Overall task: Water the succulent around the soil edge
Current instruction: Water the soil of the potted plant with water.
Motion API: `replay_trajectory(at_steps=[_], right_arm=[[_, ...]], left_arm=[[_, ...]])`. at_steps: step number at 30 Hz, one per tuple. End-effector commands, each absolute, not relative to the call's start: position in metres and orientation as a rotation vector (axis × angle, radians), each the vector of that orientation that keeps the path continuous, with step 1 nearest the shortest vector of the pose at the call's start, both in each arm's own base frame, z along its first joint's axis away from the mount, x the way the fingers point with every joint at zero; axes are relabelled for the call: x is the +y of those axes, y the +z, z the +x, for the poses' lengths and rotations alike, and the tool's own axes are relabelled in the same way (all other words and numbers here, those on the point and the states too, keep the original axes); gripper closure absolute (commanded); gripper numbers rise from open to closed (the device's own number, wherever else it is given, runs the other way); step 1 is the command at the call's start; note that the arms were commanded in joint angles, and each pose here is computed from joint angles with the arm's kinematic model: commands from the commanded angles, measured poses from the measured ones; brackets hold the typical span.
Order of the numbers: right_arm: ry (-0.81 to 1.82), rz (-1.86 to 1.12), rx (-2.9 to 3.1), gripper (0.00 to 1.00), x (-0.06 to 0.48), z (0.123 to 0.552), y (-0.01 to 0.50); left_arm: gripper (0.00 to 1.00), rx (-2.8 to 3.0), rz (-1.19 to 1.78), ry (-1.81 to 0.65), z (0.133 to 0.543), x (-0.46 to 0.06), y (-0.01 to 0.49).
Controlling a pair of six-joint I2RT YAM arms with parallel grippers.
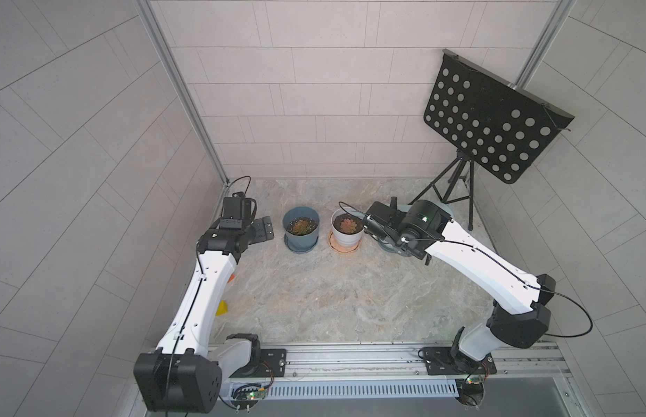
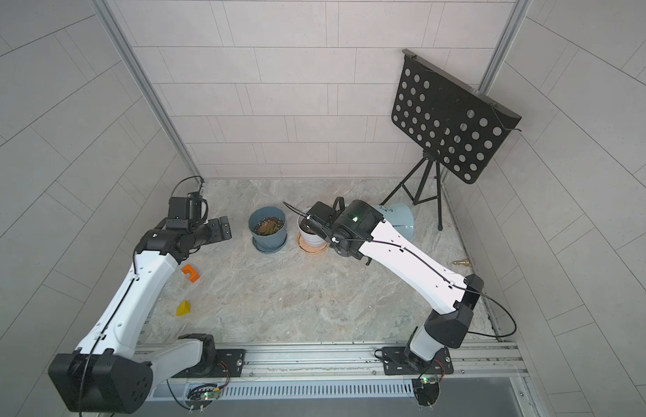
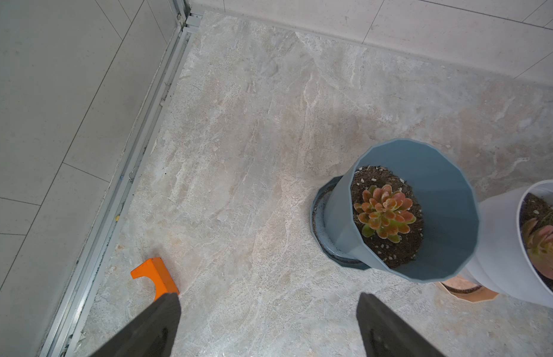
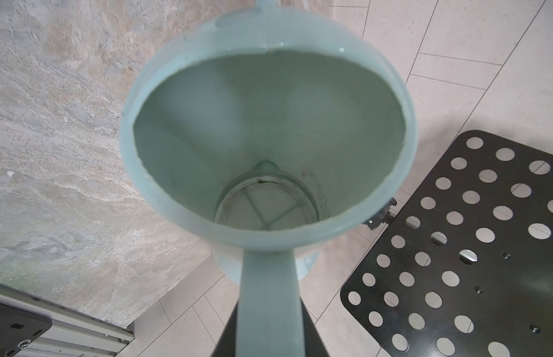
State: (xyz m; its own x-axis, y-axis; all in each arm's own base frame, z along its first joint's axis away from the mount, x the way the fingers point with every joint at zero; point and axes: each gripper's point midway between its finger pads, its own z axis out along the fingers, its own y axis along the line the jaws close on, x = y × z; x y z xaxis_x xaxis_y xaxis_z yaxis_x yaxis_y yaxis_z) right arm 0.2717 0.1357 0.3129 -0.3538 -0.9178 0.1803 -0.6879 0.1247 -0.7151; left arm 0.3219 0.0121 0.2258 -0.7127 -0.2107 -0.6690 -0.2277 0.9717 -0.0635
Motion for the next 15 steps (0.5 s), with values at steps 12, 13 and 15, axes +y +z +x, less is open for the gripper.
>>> replay_trajectory(at_steps=[12,13,15], right_arm=[[-1.11,-1.58,2.072,1.0,0.143,0.277,0.321],[-1.112,-1.582,2.068,1.0,0.144,0.278,0.321],[-1.105,-1.582,2.062,1.0,0.147,0.278,0.322]], left_arm=[[0.03,2.367,-0.318,0.013,0.322,0.013,0.232],[0.03,2.366,-0.317,0.012,0.323,0.012,0.232],[0.03,2.366,-0.316,0.014,0.323,0.013,0.232]])
